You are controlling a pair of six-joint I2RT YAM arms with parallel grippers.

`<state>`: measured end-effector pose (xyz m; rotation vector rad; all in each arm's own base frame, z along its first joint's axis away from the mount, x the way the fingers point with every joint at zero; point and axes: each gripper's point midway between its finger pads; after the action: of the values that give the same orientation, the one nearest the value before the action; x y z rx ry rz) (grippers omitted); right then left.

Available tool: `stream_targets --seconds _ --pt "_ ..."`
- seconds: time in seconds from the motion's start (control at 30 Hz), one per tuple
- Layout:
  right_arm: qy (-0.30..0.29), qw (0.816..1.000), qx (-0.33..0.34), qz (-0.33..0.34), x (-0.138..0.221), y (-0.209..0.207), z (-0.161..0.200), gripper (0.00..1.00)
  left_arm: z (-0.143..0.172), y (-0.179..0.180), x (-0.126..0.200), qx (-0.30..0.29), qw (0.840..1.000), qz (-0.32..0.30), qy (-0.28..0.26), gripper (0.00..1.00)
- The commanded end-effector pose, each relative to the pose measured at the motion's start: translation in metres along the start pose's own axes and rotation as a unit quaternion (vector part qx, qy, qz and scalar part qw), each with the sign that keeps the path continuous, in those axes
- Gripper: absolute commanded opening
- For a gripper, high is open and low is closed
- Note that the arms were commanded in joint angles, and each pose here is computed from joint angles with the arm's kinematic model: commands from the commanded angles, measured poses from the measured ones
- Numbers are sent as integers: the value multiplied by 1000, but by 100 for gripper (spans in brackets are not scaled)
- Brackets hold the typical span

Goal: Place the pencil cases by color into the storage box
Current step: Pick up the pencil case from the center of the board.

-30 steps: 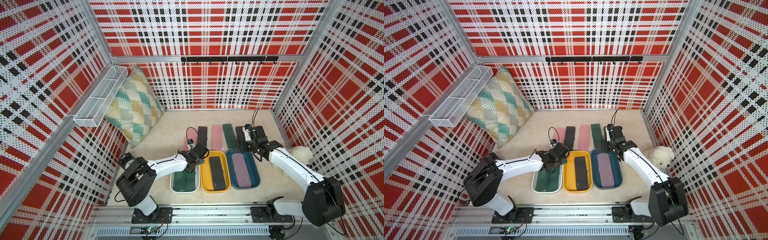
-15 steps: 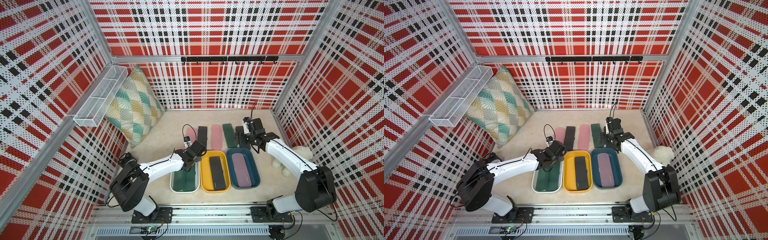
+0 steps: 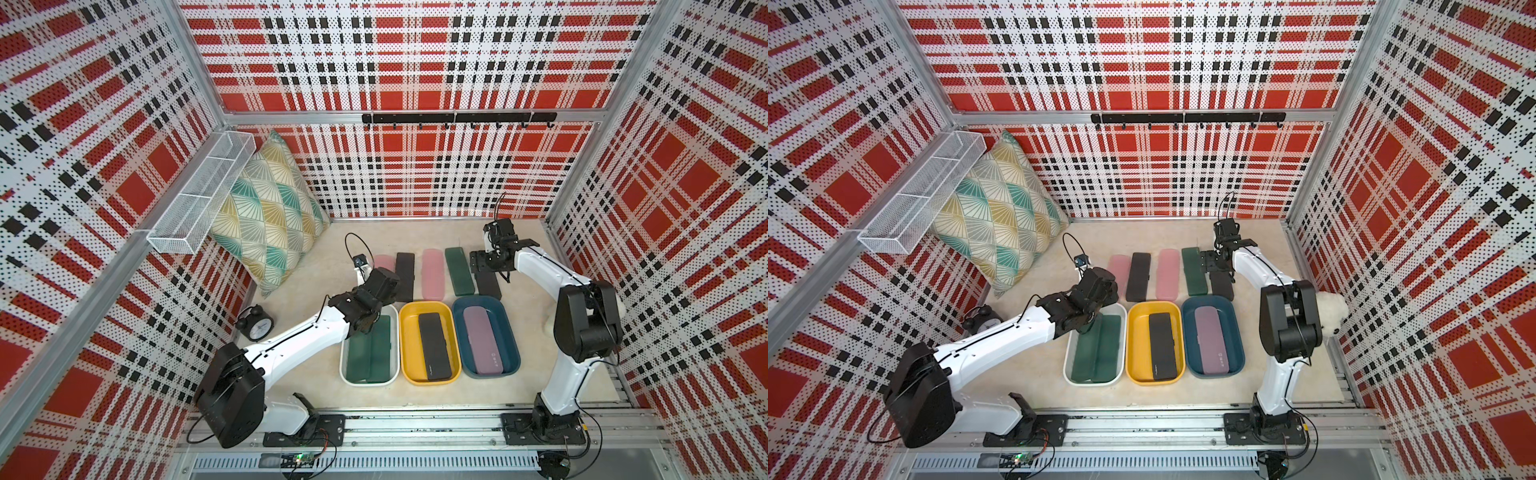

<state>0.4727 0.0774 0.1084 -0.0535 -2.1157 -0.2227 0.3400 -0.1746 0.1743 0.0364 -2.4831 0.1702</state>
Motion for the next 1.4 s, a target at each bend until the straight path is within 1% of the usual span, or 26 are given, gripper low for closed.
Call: stream_targets --seconds 0.0,0.13,0.27,0.43,0.7,1.23,1.37 --pt "8 1000 6 17 -7 -10 -8 91 -17 7 4 6 1000 1 -31 66" --pt "18 1000 5 22 -20 -15 -11 91 -24 11 5 9 999 4 -43 76" --pt "30 999 4 27 -33 -19 -8 91 -31 16 8 12 998 1 -63 79" --pt "46 998 3 32 -47 -23 2 91 -38 22 10 23 997 3 -78 80" --pt "56 998 -6 36 -57 -32 11 89 -44 32 13 35 995 -1 -89 80" --pt "79 996 -17 31 -76 -33 31 87 -44 38 9 39 995 -5 -88 80" --pt "85 995 -20 39 -81 -37 37 84 -43 39 7 37 996 -5 -86 80"
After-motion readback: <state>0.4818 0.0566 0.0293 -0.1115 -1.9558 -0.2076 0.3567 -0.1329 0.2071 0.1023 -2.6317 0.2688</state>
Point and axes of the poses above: each gripper's point midway between its finger pads, its own x axis back along the fingers, its own y axis along the line the jaws close on, z = x × y, and after that the axes turned 13 degrees about -x, right-handed
